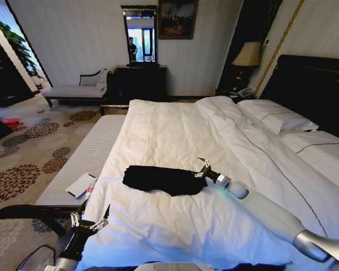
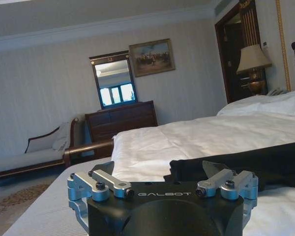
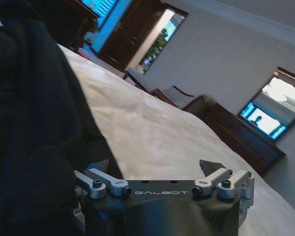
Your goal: Fold the clothes on the bed.
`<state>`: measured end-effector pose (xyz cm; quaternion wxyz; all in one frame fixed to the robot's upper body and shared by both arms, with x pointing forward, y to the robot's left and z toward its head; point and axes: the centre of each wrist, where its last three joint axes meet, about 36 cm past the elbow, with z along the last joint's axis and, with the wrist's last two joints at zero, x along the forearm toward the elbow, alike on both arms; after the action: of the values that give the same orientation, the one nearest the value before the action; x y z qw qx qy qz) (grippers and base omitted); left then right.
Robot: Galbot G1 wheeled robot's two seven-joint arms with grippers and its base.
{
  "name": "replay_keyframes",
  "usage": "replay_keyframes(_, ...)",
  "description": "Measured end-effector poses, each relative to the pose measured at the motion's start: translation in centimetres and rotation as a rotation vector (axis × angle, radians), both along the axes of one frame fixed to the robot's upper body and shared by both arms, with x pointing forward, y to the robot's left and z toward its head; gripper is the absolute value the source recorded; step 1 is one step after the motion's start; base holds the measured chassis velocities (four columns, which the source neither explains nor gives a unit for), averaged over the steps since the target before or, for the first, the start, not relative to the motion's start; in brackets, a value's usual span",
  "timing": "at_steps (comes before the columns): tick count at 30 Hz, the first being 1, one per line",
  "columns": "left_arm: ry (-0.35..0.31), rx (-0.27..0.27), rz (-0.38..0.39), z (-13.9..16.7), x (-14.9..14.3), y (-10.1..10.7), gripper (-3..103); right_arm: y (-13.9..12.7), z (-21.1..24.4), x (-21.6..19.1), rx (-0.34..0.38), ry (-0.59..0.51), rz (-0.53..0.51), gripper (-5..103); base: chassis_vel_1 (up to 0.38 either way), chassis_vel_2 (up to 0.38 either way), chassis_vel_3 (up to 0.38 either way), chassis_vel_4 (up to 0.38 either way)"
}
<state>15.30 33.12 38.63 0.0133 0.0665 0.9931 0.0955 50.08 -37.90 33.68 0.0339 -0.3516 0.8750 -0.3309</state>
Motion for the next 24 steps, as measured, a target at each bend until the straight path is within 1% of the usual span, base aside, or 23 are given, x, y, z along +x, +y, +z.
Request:
replay_keyframes(7,0.001,0.0,0.001,0.0,0.0,0.0,100,0.9,-0.6,-2.9,-0.036,-0.001,0.072,100,0.0,0.0,0.0,0.0)
replay_keyframes(12,0.001,0.0,0.001,0.0,0.0,0.0,100,0.7,-0.8,-4.3,-0.062,-0.007,0.111,100,0.0,0.0,0.0,0.0)
replay_keyframes(16,0.001,0.0,0.001,0.0,0.0,0.0,100,0.3,0.1,-5.0,-0.089,-0.032,0.152,100,0.0,0.0,0.0,0.0)
replay_keyframes(21,0.001,0.0,0.001,0.0,0.0,0.0,100,0.2,1.7,-4.2,-0.084,-0.067,0.156,100,0.0,0.0,0.0,0.0)
replay_keyframes(22,0.001,0.0,0.001,0.0,0.0,0.0,100,0.5,3.2,-2.8,-0.066,-0.096,0.142,100,0.0,0.0,0.0,0.0)
replay_keyframes(24,0.001,0.0,0.002,0.0,0.0,0.0,100,1.2,4.4,-0.8,-0.055,-0.121,0.132,100,0.0,0.0,0.0,0.0)
